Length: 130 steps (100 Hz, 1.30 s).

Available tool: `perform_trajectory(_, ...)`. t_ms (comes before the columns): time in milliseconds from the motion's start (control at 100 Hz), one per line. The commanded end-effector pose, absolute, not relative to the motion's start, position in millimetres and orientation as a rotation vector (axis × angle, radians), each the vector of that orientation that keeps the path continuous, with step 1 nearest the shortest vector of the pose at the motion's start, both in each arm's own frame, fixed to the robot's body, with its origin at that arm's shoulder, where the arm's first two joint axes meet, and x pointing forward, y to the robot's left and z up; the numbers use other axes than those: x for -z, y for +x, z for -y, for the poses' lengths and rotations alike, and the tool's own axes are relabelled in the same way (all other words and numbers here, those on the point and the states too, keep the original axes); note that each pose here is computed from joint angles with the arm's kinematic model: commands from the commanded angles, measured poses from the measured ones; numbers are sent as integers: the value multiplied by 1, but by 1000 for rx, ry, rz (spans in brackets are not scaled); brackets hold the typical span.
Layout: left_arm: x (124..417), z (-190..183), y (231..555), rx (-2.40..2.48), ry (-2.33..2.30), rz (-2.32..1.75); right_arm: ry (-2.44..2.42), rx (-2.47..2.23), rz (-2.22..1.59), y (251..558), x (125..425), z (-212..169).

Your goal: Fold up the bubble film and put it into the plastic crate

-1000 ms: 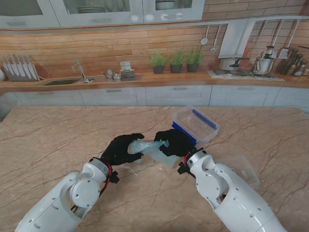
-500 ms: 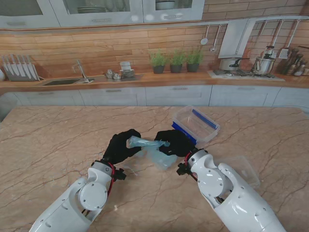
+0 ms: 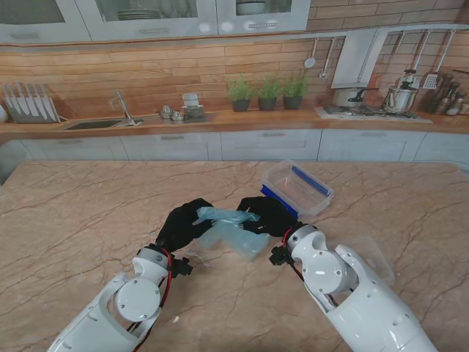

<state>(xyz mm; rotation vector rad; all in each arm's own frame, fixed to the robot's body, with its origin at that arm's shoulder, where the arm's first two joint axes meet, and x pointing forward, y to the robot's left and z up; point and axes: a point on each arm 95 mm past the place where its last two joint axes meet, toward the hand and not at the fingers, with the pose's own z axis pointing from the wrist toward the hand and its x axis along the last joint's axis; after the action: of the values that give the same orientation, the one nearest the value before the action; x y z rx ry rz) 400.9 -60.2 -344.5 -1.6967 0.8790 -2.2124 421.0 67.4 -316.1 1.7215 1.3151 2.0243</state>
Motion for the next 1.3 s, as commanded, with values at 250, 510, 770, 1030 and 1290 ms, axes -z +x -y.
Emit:
perform_trajectory(250, 343, 62, 396, 2215, -1792, -740, 1787, -1993, -1403, 414, 301, -56)
perform_trajectory(510, 337, 52, 395, 2224, -1879, -623, 1763, -2021, -1293, 420, 282, -45)
perform_trajectory(770, 333, 41, 395, 2204, -1886, -496, 1734, -1989, -1230, 431, 269, -29)
perform_trajectory(1030, 329, 26, 394, 2188, -1844, -376, 1574, -1752, -1253, 452, 270, -13)
perform_trajectory(1290, 319, 16, 390, 2246, -1816, -234, 1531, -1516, -1263, 476, 286, -10)
